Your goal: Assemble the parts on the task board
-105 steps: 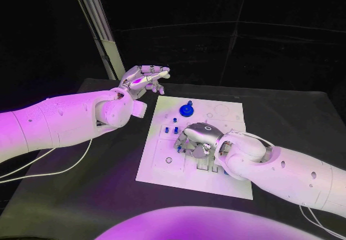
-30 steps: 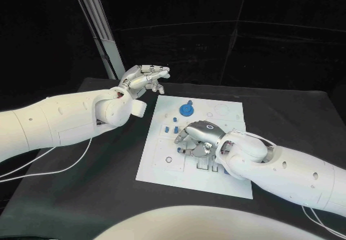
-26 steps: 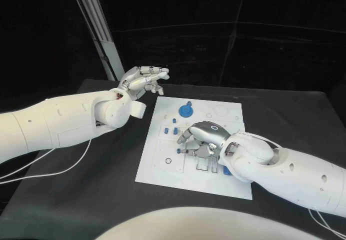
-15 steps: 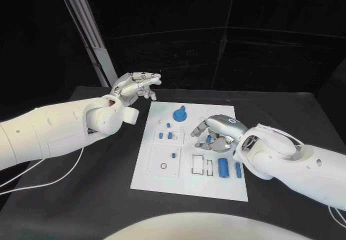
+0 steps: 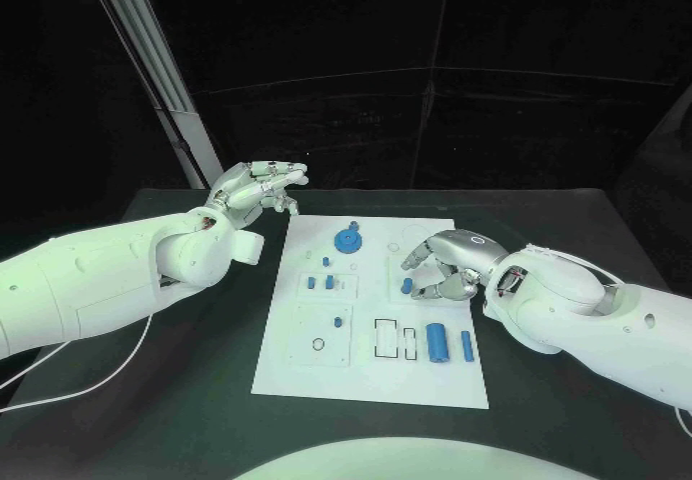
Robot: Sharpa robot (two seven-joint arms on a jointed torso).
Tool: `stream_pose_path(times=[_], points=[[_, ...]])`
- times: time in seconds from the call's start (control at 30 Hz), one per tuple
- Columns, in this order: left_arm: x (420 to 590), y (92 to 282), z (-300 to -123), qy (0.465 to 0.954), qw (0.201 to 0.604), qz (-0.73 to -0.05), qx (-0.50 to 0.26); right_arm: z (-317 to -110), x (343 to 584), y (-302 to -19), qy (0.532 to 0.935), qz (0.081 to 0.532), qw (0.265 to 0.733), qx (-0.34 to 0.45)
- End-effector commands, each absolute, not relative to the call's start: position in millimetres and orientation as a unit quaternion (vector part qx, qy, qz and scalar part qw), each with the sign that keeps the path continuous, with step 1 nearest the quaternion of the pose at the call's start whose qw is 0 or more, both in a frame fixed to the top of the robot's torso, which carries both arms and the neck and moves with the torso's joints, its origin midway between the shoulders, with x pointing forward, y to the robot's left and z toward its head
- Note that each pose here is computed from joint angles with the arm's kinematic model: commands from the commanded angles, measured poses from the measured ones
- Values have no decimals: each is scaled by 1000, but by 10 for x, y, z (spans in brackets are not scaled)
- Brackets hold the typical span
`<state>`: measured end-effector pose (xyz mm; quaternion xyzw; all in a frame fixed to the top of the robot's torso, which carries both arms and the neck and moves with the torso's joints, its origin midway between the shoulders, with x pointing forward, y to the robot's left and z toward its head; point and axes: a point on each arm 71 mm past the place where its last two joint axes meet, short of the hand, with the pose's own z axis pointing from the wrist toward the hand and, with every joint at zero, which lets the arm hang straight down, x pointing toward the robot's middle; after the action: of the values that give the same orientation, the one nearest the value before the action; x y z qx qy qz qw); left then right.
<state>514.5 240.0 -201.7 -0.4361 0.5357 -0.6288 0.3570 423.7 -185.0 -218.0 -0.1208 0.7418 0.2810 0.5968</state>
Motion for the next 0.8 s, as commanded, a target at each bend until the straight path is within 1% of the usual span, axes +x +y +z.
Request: stream_pose_path(times=[0.03, 0.4, 0.8], points=[[5145, 2389, -2006, 535, 352, -634, -434, -2208, 4249, -1851, 755, 256, 588, -137], [5148, 2388, -2008, 535, 351, -634, -434, -2196, 4238, -1723, 747, 275, 587, -146], [5154, 2381, -2011, 536, 350, -634, -434, -2230, 4247, -1692, 757, 266, 577, -154]])
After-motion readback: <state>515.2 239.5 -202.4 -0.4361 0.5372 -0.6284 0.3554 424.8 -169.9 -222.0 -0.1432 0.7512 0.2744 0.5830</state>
